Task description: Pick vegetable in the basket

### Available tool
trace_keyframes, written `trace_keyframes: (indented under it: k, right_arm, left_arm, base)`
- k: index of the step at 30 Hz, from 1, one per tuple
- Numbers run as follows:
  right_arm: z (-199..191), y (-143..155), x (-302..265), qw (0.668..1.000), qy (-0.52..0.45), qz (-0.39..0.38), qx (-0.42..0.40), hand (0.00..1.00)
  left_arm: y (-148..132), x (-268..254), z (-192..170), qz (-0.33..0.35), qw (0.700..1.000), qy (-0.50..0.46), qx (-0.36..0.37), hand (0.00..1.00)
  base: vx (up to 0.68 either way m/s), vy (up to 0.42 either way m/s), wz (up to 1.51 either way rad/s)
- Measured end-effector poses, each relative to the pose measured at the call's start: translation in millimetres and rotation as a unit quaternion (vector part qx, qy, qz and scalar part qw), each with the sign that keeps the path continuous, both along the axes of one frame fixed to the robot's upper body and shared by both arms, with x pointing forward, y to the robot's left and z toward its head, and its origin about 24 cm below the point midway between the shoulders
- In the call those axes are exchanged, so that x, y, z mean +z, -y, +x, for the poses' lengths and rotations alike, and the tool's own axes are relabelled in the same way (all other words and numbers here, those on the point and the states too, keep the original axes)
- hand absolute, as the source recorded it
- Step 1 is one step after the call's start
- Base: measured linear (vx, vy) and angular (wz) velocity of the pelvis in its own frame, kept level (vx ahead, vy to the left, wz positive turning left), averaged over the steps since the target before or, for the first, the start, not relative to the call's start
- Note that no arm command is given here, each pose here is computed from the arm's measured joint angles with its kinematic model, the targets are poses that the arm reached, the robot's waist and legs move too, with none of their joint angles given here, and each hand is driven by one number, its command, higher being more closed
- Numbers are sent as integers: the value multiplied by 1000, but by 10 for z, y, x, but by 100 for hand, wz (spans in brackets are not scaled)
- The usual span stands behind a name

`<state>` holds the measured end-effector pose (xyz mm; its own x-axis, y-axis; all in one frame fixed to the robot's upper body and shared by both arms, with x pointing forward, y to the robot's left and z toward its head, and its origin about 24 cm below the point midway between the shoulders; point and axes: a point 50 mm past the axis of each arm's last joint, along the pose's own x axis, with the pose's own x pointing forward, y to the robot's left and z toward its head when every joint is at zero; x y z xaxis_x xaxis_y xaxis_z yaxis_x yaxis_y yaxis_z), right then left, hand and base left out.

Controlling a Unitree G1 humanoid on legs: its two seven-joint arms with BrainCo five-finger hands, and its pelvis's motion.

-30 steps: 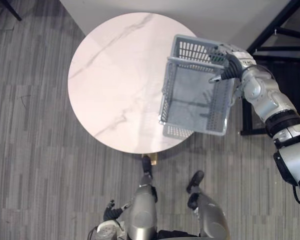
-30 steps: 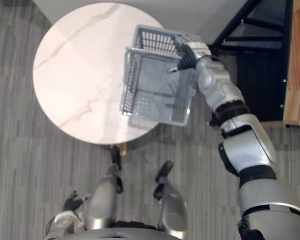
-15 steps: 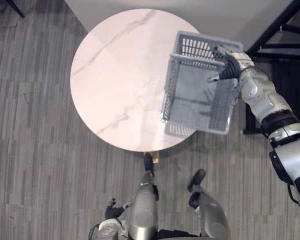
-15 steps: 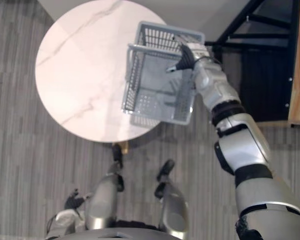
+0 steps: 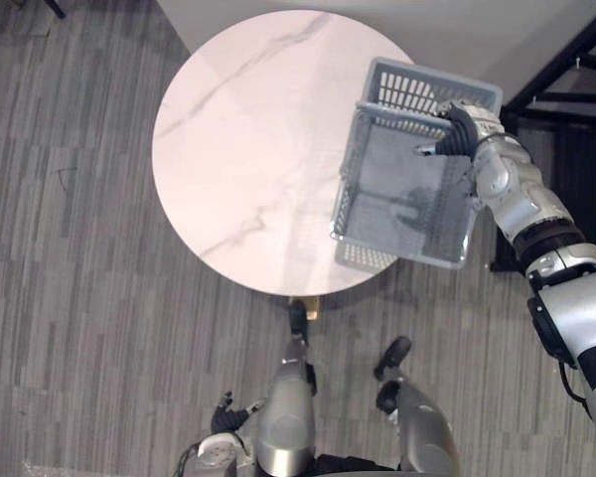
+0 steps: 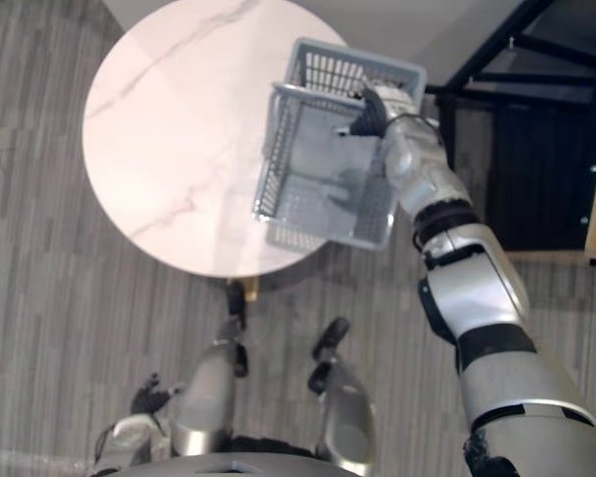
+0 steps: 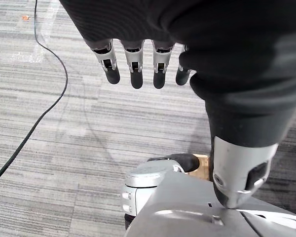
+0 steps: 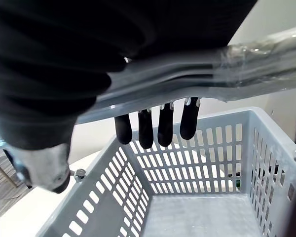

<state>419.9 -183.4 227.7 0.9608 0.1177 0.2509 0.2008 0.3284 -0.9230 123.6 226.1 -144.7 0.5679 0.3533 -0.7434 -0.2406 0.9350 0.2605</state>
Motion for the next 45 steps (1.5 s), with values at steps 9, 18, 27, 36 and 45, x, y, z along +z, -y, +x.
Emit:
trace_keyframes:
  k: [9,18,27,36,45]
  right_arm:
    - [10,63,-12,1000,-6,-5,-20,100]
    - [-42,-207,-269,994,-36,-92,39,100]
    - [-550,-704,-832,950,-89,-172,245,100]
    - [-957,-533,-1179,925,-163,-159,304,100]
    - [-1303,-246,-1531,906,-238,-168,308,100]
  left_arm:
    - [18,3,21,3,1000,1,-7,0]
    - [15,9,53,12,1000,-5,-20,0]
    - [-73,-24,-65,19,999,-33,-9,0]
    - [-209,-100,-493,28,995,-96,-22,0]
    - [-204,-142,-727,20,991,-130,-34,0]
  base:
    - [24,1,3]
    - [14,-1,-4]
    - [2,-5,-5]
    - [41,-13,-11]
    - [47,-1,-15]
